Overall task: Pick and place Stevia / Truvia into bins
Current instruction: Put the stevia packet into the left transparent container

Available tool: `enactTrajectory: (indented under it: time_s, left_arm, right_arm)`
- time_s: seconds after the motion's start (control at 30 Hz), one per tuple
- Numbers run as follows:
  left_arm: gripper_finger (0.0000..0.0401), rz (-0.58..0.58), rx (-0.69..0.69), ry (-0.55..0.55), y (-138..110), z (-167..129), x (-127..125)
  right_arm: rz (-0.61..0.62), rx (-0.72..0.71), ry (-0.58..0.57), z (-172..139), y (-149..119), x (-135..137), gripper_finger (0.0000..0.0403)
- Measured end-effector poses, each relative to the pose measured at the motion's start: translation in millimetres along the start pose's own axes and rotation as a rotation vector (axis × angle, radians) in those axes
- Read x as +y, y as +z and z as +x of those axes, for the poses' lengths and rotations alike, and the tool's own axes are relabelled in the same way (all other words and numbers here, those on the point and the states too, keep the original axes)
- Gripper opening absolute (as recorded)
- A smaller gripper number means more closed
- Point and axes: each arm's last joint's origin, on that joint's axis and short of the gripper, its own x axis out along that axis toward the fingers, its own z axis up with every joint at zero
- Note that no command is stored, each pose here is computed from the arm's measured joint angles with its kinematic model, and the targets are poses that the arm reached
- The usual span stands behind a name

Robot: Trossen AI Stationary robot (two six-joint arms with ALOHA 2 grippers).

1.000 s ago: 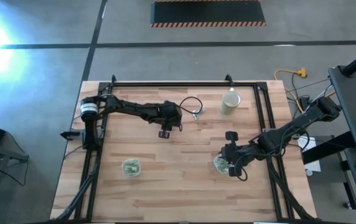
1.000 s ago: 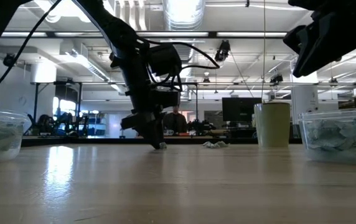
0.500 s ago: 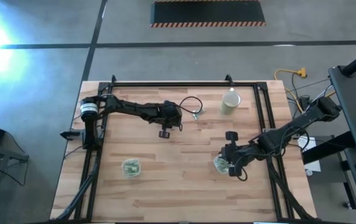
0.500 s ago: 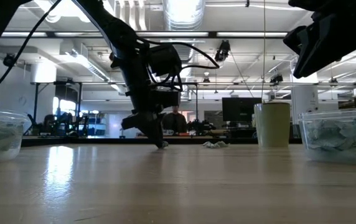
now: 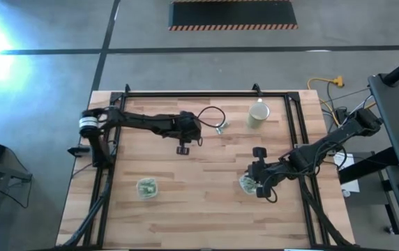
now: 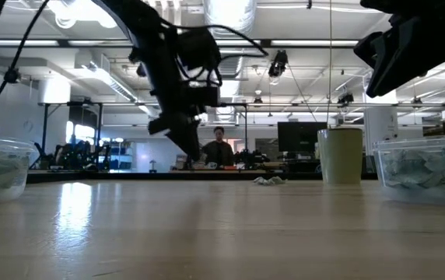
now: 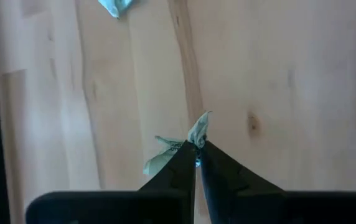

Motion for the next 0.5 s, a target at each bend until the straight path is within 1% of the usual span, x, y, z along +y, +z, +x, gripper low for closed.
enactTrajectory:
  time_s: [0.13,0.27,0.5]
  left_arm:
    - [0.0004,-0.036,-0.038,0.000,2,-30,-5]
    - [0.0004,-0.072,-0.050,-0.024,0,-63,-16]
    - [0.0004,-0.102,-0.073,-0.093,-7,-117,-49]
  right_arm:
    - [0.001,-0.005,0.002,0,0,0,0.0057]
    - [0.003,-0.009,0.003,0,1,0,0.0057]
    - [0.001,-0.011,0.003,0,1,0,0.0057]
